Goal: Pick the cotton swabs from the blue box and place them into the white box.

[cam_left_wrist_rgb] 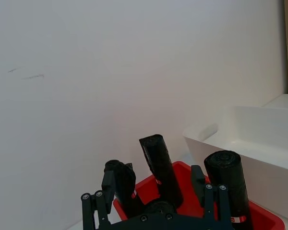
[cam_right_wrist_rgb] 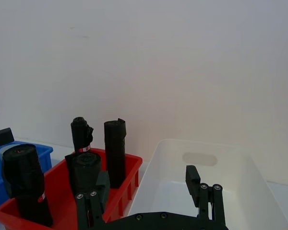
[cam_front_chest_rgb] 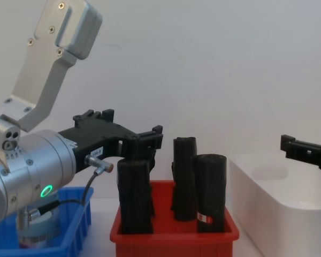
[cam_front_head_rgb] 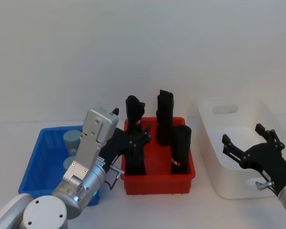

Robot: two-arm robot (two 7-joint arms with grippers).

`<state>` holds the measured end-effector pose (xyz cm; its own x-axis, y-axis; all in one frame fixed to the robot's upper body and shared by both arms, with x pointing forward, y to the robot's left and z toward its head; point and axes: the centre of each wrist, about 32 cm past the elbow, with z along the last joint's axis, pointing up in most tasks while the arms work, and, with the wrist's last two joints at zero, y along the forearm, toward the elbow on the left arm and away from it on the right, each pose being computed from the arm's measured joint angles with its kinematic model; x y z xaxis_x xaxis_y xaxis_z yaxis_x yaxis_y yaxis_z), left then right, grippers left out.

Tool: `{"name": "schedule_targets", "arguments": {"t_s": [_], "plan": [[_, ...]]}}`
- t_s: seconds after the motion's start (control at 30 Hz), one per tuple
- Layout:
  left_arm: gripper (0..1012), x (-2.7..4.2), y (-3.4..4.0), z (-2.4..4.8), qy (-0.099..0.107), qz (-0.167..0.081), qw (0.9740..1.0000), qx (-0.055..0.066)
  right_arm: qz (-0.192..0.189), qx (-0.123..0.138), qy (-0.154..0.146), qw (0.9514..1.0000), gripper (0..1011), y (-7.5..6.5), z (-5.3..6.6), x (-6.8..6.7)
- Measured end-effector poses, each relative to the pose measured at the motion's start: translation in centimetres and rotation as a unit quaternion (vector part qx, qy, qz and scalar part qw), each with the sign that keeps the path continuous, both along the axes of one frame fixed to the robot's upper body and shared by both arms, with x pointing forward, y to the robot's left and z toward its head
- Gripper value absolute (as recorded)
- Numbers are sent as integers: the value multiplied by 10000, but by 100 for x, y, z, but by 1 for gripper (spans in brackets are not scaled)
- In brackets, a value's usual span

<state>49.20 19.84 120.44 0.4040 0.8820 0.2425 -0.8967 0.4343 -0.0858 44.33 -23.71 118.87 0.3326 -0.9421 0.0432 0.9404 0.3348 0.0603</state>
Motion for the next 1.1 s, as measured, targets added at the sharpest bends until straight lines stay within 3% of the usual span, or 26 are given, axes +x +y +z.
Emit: {"name": "schedule_targets", "arguments": {"t_s": [1.1], "plan": [[1000, 0, 0, 0, 0, 0, 10000, -1, 0, 0, 0, 10000, 1002, 0, 0, 0]]}}
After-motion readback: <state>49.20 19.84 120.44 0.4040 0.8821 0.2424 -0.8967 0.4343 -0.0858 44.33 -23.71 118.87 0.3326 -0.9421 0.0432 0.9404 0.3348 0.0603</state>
